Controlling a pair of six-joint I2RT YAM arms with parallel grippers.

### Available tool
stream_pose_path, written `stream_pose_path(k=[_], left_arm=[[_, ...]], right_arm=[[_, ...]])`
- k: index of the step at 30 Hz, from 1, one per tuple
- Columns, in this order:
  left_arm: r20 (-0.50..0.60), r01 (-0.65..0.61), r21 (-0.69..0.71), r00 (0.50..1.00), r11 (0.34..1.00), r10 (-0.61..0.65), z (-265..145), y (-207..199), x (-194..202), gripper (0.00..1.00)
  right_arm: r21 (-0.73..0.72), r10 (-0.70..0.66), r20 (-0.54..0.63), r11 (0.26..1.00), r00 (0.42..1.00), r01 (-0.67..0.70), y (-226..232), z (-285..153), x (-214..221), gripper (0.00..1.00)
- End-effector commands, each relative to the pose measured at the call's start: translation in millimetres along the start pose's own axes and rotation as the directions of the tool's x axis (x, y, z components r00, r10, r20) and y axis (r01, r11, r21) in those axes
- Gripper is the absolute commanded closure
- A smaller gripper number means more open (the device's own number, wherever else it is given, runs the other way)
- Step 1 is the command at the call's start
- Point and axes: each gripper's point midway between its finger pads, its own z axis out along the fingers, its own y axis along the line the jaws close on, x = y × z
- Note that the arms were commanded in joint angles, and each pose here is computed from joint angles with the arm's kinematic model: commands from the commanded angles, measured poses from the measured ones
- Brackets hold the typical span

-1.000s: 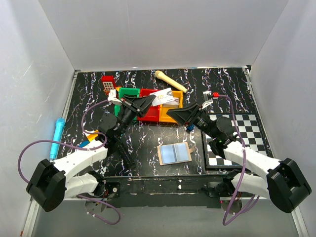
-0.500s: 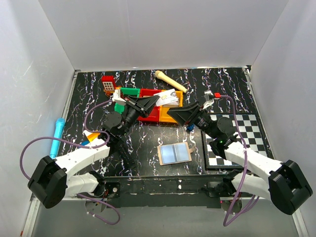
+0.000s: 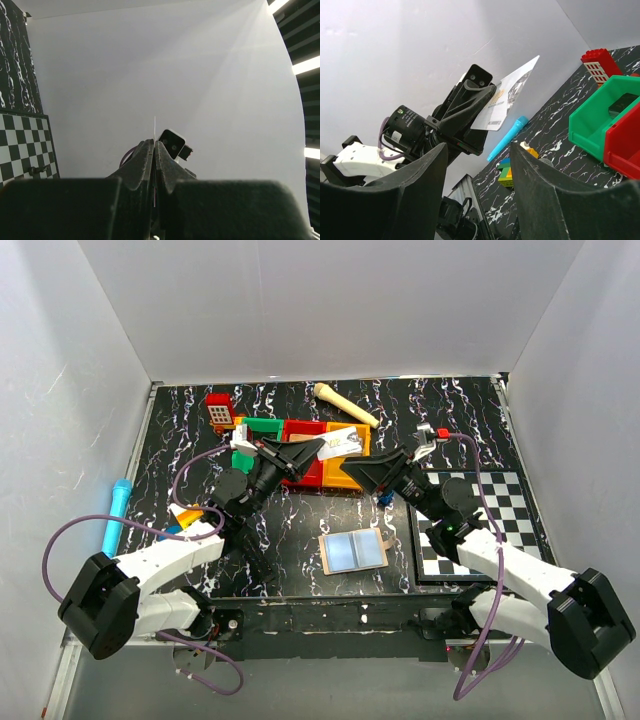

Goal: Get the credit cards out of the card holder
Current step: Place the credit card in the storage box.

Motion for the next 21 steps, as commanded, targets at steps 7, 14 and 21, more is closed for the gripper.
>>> stream_pose_path(k=[7,14,21], left_arm=[[-0.02,-0.001,0.054,1.0,0.999,0.002,-8.0,-6.5,4.8,1.0],[-0.075,-0.007,0.056,0.997,0.998,0.012,-9.4,-5.6,15.1,1.0],[-0.07,-0.01,0.061,0.997,0.998,0.014,-10.7,-6.2,14.9,1.0]], right_arm=[[-0.076,0.013,0.074,0.997,0.997,-0.007,16.0,6.4,-18.6,0.43],[-0.073,0.027,0.076,0.997,0.997,-0.022,14.1,7.1,-18.9,0.46],[-0.077,0.042,0.061,0.996,0.997,-0.037,12.5,8.1,-16.0,0.55]])
